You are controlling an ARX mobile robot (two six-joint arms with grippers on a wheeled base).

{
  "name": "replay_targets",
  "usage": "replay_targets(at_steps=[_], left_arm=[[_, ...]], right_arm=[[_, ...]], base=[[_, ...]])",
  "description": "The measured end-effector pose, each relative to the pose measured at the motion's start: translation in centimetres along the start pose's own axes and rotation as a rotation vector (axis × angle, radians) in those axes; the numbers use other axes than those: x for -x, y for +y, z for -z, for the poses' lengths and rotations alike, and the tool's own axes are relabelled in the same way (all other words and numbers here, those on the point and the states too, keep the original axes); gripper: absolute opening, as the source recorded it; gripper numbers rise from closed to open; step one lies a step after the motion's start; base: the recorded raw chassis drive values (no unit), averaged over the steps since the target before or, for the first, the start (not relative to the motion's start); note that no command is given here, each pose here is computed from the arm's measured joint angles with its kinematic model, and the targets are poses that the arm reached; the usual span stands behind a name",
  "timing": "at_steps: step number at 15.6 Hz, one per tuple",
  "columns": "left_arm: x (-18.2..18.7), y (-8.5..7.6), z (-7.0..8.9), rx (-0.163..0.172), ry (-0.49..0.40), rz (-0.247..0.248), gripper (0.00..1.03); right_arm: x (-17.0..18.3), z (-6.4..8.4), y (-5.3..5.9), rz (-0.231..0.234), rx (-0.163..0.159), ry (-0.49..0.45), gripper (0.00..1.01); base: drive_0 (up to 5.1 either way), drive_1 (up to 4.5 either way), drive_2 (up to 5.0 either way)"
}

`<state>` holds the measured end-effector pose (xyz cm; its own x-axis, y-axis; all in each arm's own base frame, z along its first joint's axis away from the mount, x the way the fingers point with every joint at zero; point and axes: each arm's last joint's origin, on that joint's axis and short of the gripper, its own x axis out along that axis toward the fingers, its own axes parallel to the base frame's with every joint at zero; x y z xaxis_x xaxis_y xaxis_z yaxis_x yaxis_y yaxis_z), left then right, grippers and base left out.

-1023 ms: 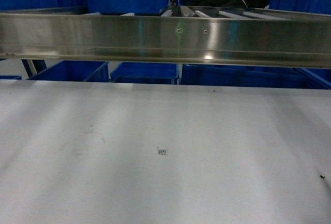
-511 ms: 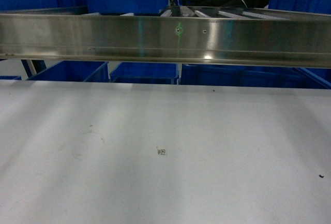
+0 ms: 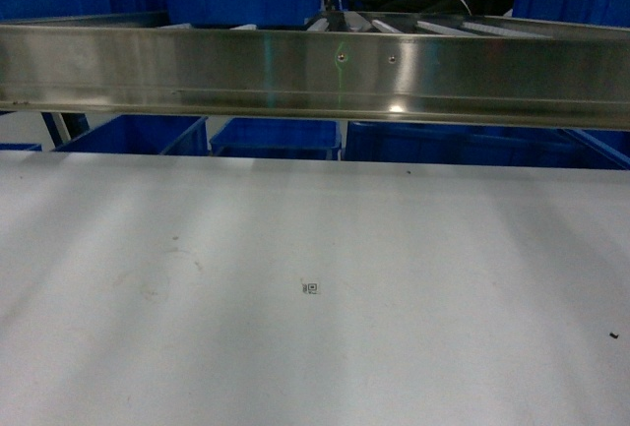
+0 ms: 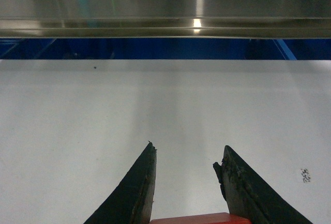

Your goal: Place magnetic block on left shelf second layer

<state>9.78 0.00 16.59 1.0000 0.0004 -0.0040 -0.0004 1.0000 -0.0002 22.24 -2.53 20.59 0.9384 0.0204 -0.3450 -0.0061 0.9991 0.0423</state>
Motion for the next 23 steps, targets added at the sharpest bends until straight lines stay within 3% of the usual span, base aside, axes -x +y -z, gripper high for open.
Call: replay_targets(at_steps=[2,7,13,23], left_arm=[[0.0,0.0,0.0,0.0,0.0,0.0,0.98],[0.0,0.0,0.0,0.0,0.0,0.0,0.98],[0.0,0.0,0.0,0.0,0.0,0.0,0.98],[0.0,0.0,-0.01,0.0,-0.001,0.0,0.98]], right_arm=[[-0.05,0.08,-0.22,0.024,-0.018,0.005,0.33],[0.08,-0.17,-0.24,0.024,-0.035,-0.016,0.33],[0.08,-0.17,-0.24,0.024,-0.038,-0.017,0.33],[0.09,-0.17,-0.32,0.028,-0.04,-0.018,0.32]], base=[[0.0,0.0,0.0],[0.0,0.0,0.0],[0.0,0.0,0.0],[-4.9,2.52,2.5]])
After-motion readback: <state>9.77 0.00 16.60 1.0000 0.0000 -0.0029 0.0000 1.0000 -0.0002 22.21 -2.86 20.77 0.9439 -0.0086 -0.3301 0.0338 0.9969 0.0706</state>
